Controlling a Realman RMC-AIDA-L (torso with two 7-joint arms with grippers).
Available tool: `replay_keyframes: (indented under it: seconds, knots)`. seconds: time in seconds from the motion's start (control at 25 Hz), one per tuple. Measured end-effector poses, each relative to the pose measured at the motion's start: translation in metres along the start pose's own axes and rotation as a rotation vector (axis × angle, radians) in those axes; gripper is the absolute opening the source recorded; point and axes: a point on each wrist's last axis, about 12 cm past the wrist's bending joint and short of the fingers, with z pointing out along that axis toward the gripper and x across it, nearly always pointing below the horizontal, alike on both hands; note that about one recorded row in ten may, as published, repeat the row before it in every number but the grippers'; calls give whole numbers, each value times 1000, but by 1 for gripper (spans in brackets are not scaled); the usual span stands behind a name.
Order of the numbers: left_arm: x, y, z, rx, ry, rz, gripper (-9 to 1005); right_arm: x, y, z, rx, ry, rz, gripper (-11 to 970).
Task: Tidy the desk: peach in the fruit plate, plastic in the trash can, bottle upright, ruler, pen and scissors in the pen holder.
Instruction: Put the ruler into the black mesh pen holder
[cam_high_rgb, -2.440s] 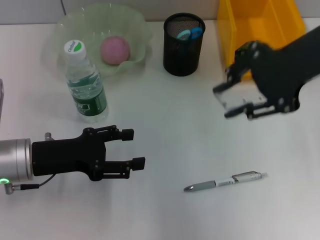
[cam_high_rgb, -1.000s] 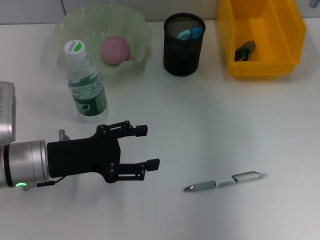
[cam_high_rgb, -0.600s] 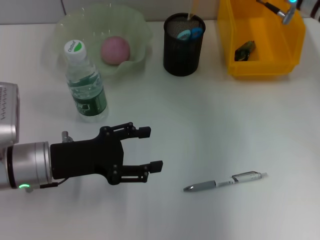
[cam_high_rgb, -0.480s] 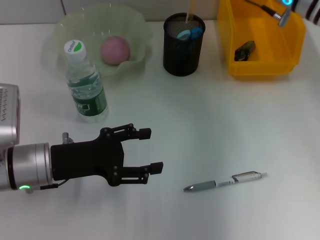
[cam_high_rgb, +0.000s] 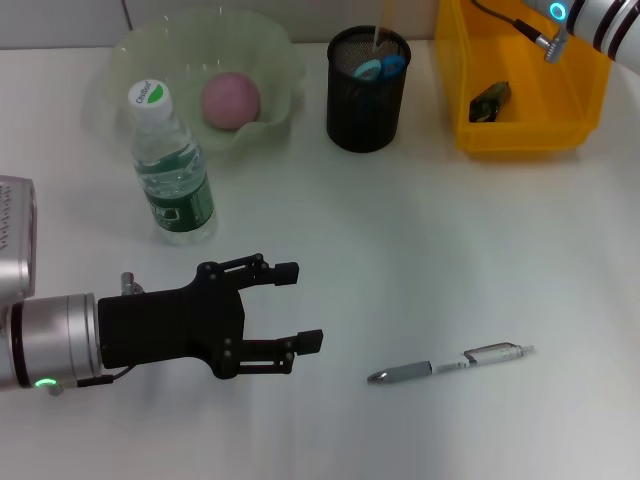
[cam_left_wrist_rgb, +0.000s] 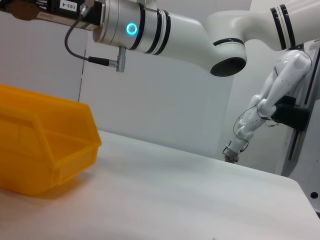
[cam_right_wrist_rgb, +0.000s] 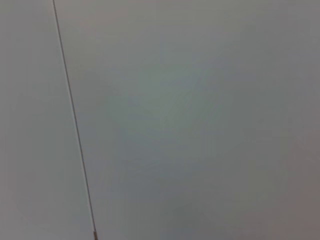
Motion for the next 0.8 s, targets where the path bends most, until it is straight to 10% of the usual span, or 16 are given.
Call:
replay_keyframes:
  seconds: [0.8]
  knots:
    - [2, 3, -10, -80, -34, -16, 843, 4, 2, 4, 10, 26, -37, 446]
